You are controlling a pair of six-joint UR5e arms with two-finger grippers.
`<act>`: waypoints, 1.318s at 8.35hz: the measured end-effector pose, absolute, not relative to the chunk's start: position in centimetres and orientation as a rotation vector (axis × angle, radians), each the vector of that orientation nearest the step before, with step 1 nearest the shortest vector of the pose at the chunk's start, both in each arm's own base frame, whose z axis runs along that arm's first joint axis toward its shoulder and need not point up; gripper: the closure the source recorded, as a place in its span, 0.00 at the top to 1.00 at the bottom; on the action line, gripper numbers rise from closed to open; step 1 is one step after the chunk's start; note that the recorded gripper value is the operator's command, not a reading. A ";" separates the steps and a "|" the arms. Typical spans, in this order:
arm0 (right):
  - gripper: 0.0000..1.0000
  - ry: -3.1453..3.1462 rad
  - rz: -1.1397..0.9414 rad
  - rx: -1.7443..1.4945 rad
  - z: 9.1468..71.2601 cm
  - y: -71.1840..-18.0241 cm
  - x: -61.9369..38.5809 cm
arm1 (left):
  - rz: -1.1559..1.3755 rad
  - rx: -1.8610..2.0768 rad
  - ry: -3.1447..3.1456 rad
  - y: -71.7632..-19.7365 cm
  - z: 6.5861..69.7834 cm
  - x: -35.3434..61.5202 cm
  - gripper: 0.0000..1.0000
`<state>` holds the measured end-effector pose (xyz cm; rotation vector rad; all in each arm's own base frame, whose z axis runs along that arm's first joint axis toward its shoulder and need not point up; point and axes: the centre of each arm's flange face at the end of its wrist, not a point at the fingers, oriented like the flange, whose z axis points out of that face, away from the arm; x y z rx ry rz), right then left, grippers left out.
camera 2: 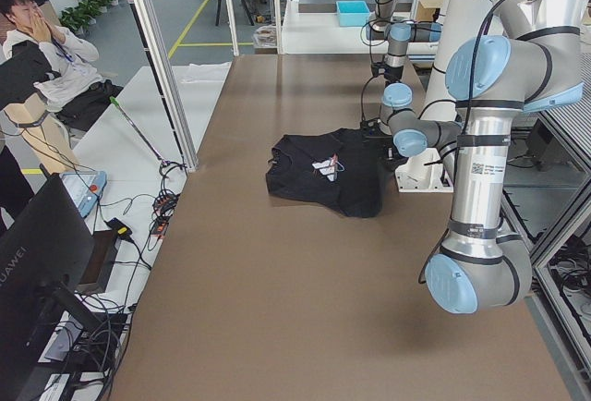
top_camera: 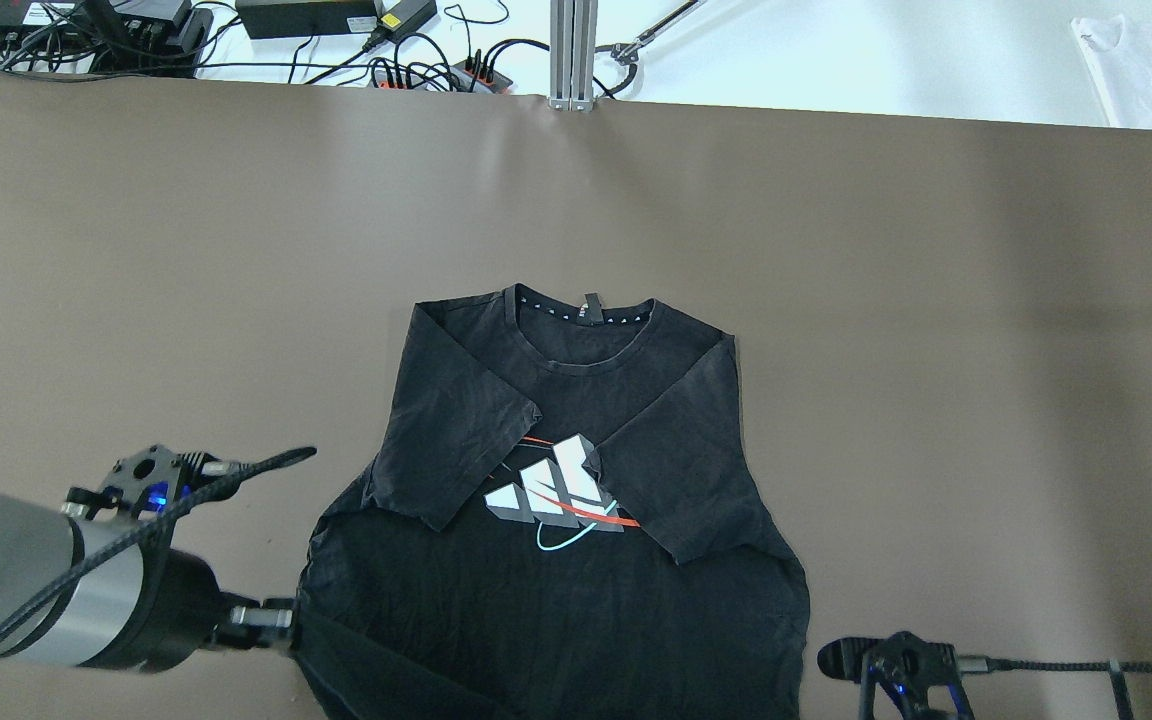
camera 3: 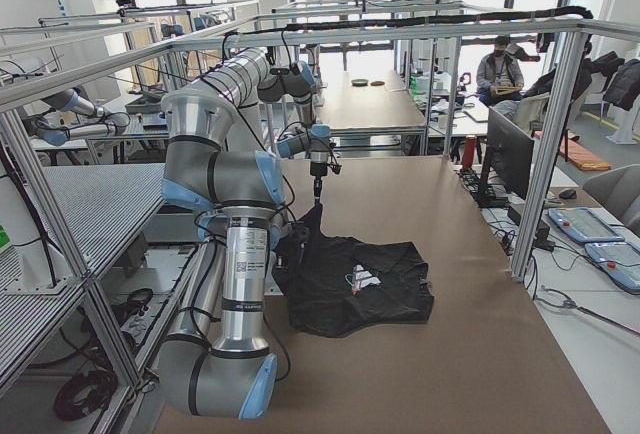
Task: Fold clothes
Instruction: 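Lift the hem with both grippers and fold it toward the collar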
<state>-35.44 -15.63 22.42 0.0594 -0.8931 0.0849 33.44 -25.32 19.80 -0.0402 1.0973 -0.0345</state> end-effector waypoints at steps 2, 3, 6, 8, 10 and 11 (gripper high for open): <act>0.00 -0.856 0.211 0.131 24.6 -21.5 -35.6 | -0.156 0.037 1.075 -31.5 19.5 34.2 0.00; 0.00 -0.845 0.259 0.171 25.5 -24.6 -35.1 | -0.204 0.065 1.070 -34.2 19.2 34.0 0.00; 0.00 -0.835 0.342 0.247 26.6 -31.2 -31.9 | -0.303 0.120 1.063 -39.1 18.6 31.8 0.00; 0.00 -0.838 0.380 0.269 27.6 -34.3 -32.4 | -0.343 0.132 1.034 -42.1 18.9 32.6 0.00; 0.00 -0.819 0.401 0.304 29.9 -38.0 -33.0 | -0.379 0.143 0.995 -46.7 18.8 34.1 0.00; 0.00 -0.806 0.409 0.314 30.6 -39.5 -33.3 | -0.377 0.154 0.968 -49.0 19.2 34.7 0.00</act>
